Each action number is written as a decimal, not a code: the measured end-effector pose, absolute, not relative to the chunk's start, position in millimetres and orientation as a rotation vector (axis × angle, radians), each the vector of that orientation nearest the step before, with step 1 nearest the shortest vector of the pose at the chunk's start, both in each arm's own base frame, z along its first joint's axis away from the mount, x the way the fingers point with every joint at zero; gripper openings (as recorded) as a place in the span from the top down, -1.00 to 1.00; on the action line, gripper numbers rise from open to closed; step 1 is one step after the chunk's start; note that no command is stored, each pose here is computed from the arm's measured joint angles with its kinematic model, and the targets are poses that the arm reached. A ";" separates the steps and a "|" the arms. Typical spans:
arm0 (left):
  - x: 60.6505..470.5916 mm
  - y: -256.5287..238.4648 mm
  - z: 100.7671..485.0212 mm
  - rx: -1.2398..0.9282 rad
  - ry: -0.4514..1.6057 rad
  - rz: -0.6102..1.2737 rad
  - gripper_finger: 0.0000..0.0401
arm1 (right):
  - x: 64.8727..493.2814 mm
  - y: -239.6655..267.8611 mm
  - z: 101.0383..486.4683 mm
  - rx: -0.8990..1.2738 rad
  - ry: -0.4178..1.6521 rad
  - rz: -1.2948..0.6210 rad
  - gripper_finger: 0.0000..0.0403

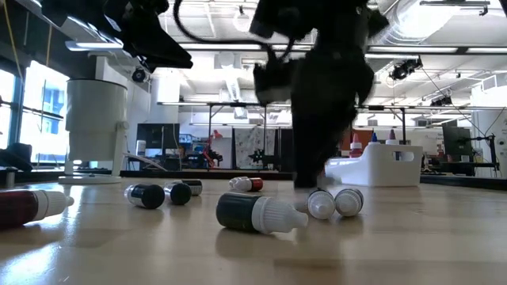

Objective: Pick & Place food coloring
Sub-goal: Put the bottom right small black food coloring bottle into the white bin

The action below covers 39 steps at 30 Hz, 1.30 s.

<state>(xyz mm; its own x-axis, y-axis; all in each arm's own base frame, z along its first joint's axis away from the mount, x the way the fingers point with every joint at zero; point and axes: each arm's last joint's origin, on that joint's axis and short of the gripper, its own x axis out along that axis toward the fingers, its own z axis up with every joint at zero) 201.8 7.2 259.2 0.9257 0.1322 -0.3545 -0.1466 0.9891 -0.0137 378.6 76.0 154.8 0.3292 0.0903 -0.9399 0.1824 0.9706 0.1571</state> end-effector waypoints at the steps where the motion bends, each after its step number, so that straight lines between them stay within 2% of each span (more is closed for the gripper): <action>1: 201.8 7.3 259.4 -0.040 0.359 0.145 0.41 | 379.1 70.8 166.1 0.231 1.227 -0.079 0.64; 6: 203.4 7.6 264.2 -0.041 0.305 0.154 0.41 | 357.1 31.0 212.7 0.036 1.330 -0.319 0.65; 10: 204.3 7.4 266.9 -0.047 0.276 0.147 0.41 | 329.5 -13.9 244.6 -0.035 1.384 -0.539 0.68; 14: 204.2 7.4 266.6 -0.047 0.279 0.147 0.41 | 293.1 -62.2 259.1 -0.007 1.424 -0.747 0.65; 17: 204.2 7.4 266.6 -0.047 0.279 0.147 0.41 | 267.1 -94.9 255.4 0.124 1.370 -0.828 0.65; 20: 204.2 7.4 266.7 -0.047 0.278 0.147 0.41 | 245.0 -119.7 233.8 0.267 1.296 -0.817 0.64; 28: 204.4 7.4 267.3 -0.048 0.271 0.147 0.41 | 217.9 -145.0 181.7 0.330 1.237 -0.733 0.64; 33: 204.8 7.4 268.7 -0.049 0.256 0.147 0.41 | 216.0 -148.4 176.6 0.279 1.242 -0.712 0.62; 39: 204.7 7.4 268.5 -0.049 0.258 0.147 0.41 | 216.9 -147.9 177.8 0.251 1.252 -0.687 0.46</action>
<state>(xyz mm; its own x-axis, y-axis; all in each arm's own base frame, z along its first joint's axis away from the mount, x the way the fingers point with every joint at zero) 204.7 7.4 268.5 0.9561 0.1389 -0.2581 -0.1513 0.9881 -0.0289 216.9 -147.9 177.8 0.1463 -0.3391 -0.9293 0.6019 0.7760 -0.1885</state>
